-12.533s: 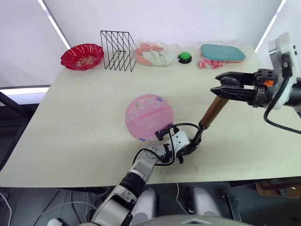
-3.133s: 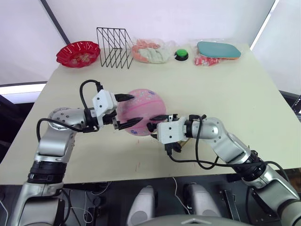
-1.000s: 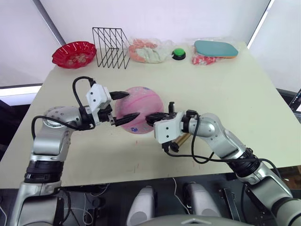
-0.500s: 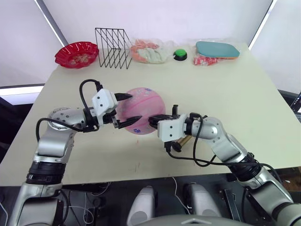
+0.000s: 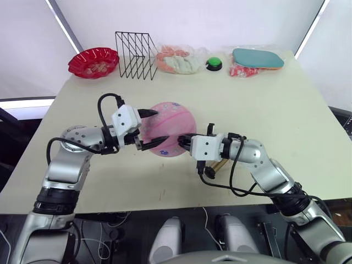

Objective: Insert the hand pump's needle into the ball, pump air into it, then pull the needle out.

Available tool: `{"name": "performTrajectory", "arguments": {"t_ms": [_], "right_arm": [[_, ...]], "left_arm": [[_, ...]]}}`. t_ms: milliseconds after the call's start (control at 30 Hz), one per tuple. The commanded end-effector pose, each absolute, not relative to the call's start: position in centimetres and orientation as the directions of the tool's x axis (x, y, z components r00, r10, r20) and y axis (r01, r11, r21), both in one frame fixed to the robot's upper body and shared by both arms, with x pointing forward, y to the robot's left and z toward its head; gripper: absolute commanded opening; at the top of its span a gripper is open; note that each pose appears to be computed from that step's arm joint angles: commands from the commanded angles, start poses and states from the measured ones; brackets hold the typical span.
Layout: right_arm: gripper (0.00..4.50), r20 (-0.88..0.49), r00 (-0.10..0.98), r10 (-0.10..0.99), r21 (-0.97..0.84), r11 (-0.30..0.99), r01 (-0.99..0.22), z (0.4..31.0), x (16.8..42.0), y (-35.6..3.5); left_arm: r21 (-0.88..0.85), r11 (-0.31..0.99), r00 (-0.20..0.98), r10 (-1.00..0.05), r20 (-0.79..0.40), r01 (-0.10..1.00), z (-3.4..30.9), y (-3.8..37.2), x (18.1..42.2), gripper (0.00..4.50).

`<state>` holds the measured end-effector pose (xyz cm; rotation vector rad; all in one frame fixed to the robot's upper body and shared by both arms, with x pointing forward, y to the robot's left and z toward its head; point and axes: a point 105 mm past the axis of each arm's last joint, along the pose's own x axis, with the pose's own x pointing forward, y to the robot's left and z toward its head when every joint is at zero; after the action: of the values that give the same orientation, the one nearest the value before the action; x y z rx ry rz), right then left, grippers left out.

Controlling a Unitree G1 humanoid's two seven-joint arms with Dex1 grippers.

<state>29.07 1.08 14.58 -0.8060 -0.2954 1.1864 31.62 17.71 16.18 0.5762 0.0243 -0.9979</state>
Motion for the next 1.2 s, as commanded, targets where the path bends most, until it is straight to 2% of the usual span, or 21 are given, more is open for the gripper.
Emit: {"name": "performTrajectory", "arguments": {"t_ms": [33, 700, 1200], "right_arm": [[0.34, -0.007, 0.358, 0.934, -0.763, 0.226, -0.605, 20.0, 27.7, 0.5], [0.34, 0.018, 0.368, 0.930, -0.726, 0.265, -0.635, 20.4, 27.3, -0.1], [0.34, 0.022, 0.370, 0.929, -0.733, 0.267, -0.626, 20.9, 26.7, -0.2]], "left_arm": [[0.286, 0.465, 0.544, -0.669, -0.506, 0.838, 9.3, 20.5, 31.2, 4.50], [0.276, 0.459, 0.529, -0.631, -0.567, 0.844, 8.2, 21.4, 31.1, 4.50], [0.259, 0.471, 0.512, -0.557, -0.654, 0.843, 6.3, 22.2, 31.0, 4.50]]}}
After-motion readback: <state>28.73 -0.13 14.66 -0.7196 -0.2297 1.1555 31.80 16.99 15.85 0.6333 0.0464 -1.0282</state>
